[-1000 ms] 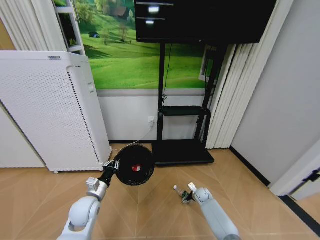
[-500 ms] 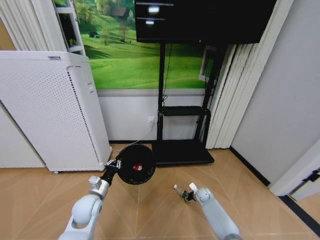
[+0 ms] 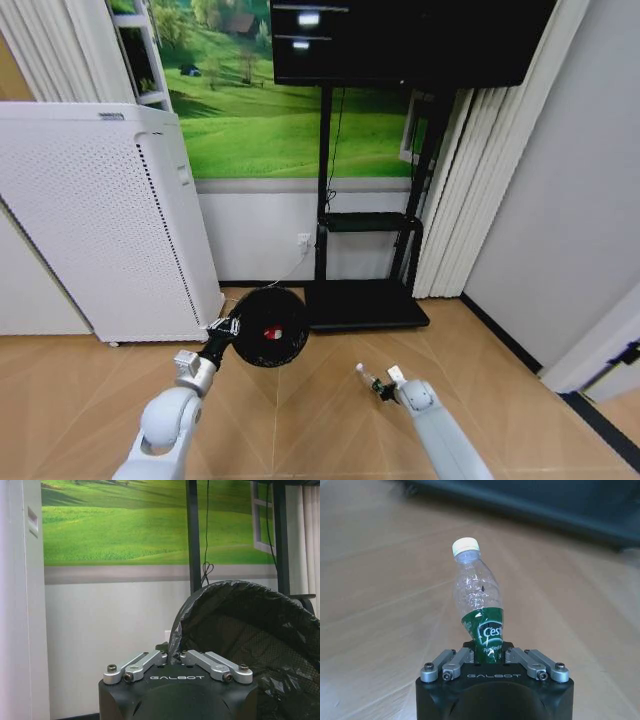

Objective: Pick up the trash bin and place the garbage on the floor into it.

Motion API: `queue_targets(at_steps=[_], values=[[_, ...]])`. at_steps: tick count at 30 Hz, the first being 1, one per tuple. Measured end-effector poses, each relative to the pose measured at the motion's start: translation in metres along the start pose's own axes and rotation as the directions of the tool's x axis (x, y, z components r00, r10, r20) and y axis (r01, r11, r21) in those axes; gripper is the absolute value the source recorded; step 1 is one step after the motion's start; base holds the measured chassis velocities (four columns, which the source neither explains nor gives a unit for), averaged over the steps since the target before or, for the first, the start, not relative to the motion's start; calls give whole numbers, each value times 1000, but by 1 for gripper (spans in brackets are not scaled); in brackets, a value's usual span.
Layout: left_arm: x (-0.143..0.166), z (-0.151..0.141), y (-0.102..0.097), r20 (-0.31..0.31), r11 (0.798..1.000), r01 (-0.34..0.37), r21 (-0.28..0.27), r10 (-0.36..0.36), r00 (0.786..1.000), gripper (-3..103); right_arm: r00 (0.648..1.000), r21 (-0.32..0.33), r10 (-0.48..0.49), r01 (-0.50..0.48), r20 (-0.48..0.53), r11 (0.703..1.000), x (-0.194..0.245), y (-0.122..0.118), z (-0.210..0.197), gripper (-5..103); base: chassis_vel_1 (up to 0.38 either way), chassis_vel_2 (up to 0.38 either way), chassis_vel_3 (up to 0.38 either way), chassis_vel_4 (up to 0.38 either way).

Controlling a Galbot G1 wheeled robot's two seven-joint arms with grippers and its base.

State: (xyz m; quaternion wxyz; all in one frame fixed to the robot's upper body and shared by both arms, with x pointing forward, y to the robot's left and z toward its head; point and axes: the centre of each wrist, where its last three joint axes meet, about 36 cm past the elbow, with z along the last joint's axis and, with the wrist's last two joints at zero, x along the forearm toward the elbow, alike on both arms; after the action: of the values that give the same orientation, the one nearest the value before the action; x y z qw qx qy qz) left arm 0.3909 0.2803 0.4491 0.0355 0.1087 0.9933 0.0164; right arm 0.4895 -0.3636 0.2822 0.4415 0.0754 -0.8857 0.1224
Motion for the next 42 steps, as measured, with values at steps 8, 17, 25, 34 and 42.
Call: queue_targets(at_steps=[8,17,25,34,42], values=[[-8,15,7,-15,998,58,13,-57,998,4,971,-197,175,-142,161,970,45,-45,-17,22,0,0,0,0],[-38,49,-1,-74,963,165,212,-153,985,4,909,-325,275,-170,313,930,92,-78,-31,22,0,0,0,0],[-65,83,-60,-170,934,143,326,-91,981,4,865,-309,238,-102,442,946,151,-81,-34,22,0,0,0,0],[-79,103,-104,-239,949,89,301,-15,971,4,846,-103,14,49,533,993,210,-40,-18,22,0,0,0,0],[-79,101,-103,-243,953,70,296,4,970,4,841,27,-132,139,525,990,213,7,-21,22,0,0,0,0]])
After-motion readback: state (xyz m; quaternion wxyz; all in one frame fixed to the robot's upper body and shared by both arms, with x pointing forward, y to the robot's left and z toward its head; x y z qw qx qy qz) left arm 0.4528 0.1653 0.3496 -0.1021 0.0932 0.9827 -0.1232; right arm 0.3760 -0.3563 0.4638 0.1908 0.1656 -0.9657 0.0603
